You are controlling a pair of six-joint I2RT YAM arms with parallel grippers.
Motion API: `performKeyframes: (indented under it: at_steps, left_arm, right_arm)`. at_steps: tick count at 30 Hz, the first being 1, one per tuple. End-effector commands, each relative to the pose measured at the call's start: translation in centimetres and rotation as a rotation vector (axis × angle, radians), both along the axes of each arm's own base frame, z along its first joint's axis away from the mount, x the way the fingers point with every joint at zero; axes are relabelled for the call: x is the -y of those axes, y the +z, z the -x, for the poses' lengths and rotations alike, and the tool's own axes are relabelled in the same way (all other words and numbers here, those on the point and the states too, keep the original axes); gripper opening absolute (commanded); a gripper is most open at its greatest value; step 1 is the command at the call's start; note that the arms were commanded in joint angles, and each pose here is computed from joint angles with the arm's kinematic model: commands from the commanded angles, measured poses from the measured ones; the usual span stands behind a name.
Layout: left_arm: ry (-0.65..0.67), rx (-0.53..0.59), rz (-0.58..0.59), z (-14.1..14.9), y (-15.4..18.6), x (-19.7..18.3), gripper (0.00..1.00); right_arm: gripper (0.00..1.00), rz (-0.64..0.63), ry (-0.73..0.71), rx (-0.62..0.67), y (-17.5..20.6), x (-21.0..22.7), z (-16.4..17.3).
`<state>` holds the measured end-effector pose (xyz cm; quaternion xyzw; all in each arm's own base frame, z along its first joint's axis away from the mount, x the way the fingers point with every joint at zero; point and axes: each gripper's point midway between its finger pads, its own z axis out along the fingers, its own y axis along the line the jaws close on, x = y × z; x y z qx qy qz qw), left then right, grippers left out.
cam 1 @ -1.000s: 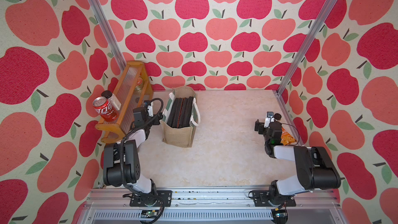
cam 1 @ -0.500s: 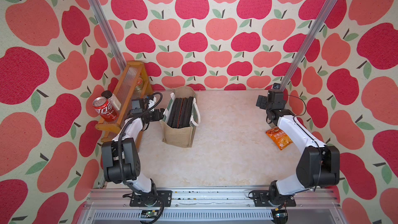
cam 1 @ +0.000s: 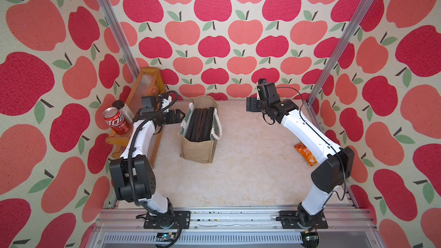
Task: Remove the ping pong set from the canvas bag
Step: Pick up the canvas bag from the center of the board.
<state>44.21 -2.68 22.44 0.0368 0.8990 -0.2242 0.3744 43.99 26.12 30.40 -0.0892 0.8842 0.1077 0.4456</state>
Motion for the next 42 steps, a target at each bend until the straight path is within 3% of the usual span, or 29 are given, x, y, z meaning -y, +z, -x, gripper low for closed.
performKeyframes:
  at_steps: [1,10,12,20,26,33,35,42]
  left_arm:
    - [-0.055,-0.008,0.019,0.7,1.6,1.4,0.86]
    - [-0.137,0.008,0.000,1.5,4.2,4.4,0.76]
    - [-0.166,0.002,-0.038,1.8,4.0,5.2,0.70]
    - [-0.159,-0.001,-0.163,2.1,2.2,5.1,0.65]
    - [-0.138,-0.009,-0.202,2.0,1.3,4.4,0.51]
    - [-0.147,-0.029,-0.200,1.9,0.4,4.5,0.08]
    - [-0.154,-0.029,-0.191,1.9,0.5,4.7,0.00]
    - [-0.169,-0.020,-0.160,2.1,1.2,5.5,0.00]
  right_arm:
    - [0.84,-0.077,0.115,-0.089,0.4,-4.1,1.9]
    - [0.80,-0.196,0.361,-0.178,1.7,-13.5,4.0]
    - [0.79,-0.213,0.407,-0.211,1.5,-15.3,5.0]
    - [0.77,-0.220,0.537,-0.248,1.0,-20.0,8.6]
    - [0.72,-0.206,0.588,-0.269,0.5,-21.5,10.8]
    - [0.67,-0.204,0.615,-0.333,-1.3,-22.9,12.5]
    - [0.67,-0.182,0.603,-0.356,-2.2,-22.9,12.5]
    - [0.67,-0.082,0.518,-0.413,-5.9,-21.8,11.6]
